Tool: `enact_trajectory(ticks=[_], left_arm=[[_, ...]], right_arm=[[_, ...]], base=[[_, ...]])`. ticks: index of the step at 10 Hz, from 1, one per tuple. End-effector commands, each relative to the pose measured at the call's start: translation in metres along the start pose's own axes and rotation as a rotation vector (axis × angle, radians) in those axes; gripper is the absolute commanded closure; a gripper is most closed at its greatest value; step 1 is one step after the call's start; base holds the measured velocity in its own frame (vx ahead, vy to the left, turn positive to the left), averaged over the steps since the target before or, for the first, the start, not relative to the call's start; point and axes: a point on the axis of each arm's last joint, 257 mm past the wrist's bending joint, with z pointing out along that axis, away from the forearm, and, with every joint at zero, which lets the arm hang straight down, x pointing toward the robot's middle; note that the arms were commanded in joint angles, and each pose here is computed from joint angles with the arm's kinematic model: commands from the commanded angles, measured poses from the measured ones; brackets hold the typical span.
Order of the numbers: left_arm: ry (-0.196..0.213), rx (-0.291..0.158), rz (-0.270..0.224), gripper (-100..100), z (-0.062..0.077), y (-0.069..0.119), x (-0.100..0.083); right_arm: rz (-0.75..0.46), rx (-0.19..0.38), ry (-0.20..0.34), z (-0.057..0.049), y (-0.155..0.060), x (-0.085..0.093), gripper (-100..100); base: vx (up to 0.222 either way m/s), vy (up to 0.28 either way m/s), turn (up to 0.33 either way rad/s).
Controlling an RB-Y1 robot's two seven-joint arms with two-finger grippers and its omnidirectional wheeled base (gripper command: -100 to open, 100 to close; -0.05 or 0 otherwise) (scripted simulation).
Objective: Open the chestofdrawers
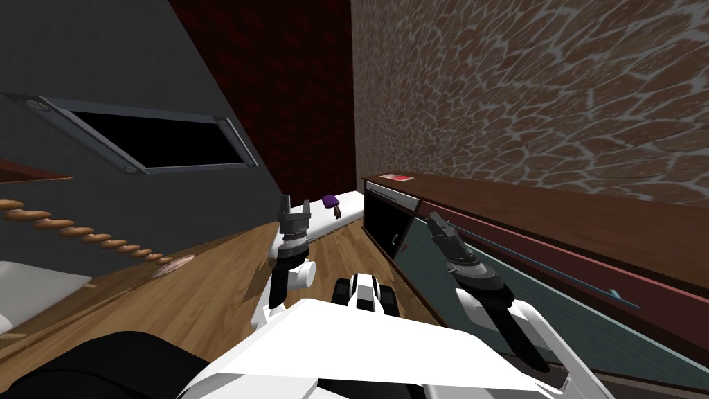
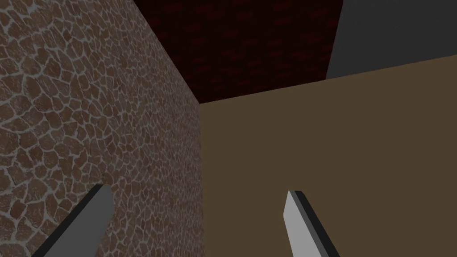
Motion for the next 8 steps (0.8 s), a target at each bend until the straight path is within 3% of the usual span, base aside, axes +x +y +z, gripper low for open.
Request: enact_trajectory(ticks=[1, 8], left_arm=[[0.000, 0.000, 0.000, 0, 0.000, 0.000, 0.000], [0.000, 0.000, 0.000, 0, 0.000, 0.000, 0.000]], right_arm=[[-0.106, -0.035, 0.049, 0.001, 0.003, 0.006, -100], [-0.455, -0.158, 0.203, -0.001, 0.002, 0.026, -100]], base=[[0.068, 0.064, -0.042], [0.080, 0.058, -0.059]])
